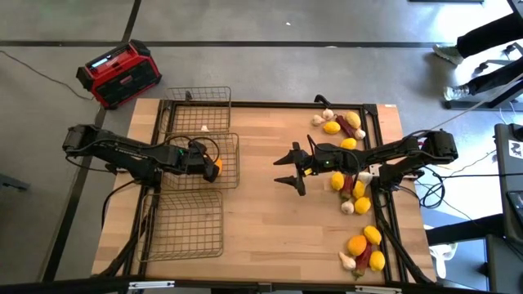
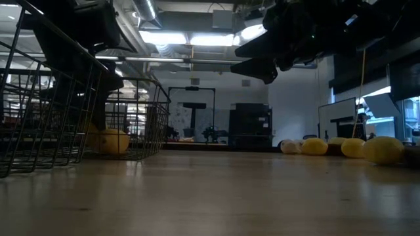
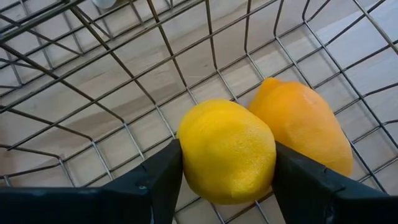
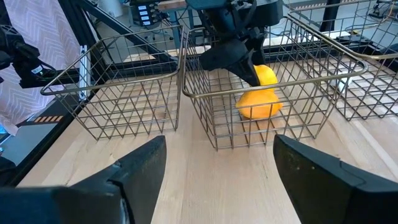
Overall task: Sort produce into baskets
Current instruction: Put the lemon in the middle wire basket
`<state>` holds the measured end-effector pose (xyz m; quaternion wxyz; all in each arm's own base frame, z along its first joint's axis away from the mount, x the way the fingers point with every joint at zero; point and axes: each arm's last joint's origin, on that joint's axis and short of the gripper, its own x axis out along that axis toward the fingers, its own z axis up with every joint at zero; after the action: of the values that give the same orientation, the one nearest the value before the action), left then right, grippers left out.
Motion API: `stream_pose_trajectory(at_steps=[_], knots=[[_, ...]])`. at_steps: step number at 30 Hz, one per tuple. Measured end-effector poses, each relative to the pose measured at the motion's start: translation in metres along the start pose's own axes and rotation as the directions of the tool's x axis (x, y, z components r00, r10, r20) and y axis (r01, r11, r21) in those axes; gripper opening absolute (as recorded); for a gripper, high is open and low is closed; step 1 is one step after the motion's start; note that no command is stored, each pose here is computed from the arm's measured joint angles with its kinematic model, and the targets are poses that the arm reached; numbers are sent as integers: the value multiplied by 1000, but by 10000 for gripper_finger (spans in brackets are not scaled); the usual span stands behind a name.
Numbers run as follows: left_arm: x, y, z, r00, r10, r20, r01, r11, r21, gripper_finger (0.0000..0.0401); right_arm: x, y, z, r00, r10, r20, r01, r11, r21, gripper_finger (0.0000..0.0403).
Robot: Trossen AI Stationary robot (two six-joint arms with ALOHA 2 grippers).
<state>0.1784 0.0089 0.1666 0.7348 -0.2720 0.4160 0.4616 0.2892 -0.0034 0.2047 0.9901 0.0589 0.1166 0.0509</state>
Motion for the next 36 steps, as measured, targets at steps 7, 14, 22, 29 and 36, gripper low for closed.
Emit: stream_pose_trajectory(at_steps=[7,14,22,29,36], knots=[[0,0,0,1000,3,-2,-4,1000,-22,272,0,0,0,1000,0,0,0,1000,0,292],[0,0,0,1000,1,-5,-1,1000,-14,320,0,0,0,1000,0,0,0,1000,0,292],[-4,-5,2,997,-56,-60,56,998,-6,321,0,0,0,1000,-3,0,3,1000,0,292],[-6,-6,3,996,-64,-54,67,997,40,320,-1,-4,-8,991,-112,-73,112,994,2,292],[-16,-11,9,995,-98,-21,99,990,97,320,-16,-5,-9,954,-235,-185,239,971,-1,291]])
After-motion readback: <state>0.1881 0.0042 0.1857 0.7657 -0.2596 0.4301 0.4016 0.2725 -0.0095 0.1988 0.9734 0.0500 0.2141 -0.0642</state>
